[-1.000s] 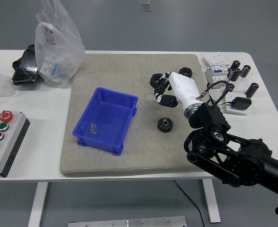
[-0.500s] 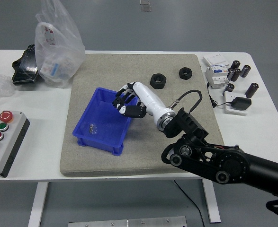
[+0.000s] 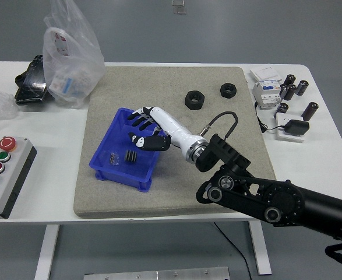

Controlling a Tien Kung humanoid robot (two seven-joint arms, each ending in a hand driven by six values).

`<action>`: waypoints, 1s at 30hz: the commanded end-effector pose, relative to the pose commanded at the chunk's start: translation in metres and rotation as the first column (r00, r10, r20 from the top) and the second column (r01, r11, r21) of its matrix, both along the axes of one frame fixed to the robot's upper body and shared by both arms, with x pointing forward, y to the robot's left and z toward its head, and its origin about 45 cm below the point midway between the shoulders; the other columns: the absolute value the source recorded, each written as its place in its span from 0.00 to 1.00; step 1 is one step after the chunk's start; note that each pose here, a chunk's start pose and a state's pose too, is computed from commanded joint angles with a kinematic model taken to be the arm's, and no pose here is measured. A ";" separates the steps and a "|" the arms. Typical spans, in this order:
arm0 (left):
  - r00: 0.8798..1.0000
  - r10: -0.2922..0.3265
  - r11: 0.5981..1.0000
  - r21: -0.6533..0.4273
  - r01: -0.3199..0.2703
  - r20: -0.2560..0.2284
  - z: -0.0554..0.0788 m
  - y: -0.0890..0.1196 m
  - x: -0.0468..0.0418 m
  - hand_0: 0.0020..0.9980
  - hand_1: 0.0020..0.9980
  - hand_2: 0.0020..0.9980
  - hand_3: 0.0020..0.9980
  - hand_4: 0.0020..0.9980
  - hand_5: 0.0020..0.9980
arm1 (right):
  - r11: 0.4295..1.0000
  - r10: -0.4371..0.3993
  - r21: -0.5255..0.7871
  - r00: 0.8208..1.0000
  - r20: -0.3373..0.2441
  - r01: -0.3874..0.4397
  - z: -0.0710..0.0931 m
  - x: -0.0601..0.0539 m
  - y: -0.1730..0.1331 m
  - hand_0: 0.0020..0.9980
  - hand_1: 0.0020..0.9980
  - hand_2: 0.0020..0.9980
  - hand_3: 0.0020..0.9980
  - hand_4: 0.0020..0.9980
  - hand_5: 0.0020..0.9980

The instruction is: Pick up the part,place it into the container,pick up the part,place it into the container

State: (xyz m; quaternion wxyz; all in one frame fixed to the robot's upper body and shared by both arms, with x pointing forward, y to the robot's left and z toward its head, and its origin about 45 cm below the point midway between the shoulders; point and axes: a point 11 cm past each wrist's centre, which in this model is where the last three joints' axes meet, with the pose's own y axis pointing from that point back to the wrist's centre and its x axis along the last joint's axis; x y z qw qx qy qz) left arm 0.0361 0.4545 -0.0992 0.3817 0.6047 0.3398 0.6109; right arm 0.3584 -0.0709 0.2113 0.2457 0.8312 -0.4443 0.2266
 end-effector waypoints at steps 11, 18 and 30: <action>1.000 0.002 1.000 0.001 -0.002 -0.002 0.000 -0.001 -0.0018 0.63 0.52 0.53 0.61 0.70 0.30 | 0.944 -0.178 -0.268 0.981 0.080 0.194 0.009 0.020 -0.078 0.30 0.65 0.75 0.76 0.78 0.29; 1.000 0.000 1.000 0.002 0.000 0.004 0.000 0.000 -0.0004 0.63 0.52 0.53 0.61 0.69 0.30 | 0.848 -0.168 -0.496 0.982 0.087 0.189 0.001 0.011 -0.112 0.34 0.71 0.81 0.86 0.88 0.42; 1.000 -0.008 1.000 0.005 0.008 0.007 0.001 0.001 0.0019 0.63 0.52 0.53 0.61 0.69 0.30 | 0.799 -0.120 -0.590 0.992 0.033 0.116 -0.034 0.002 -0.102 0.33 0.71 0.81 0.86 0.87 0.44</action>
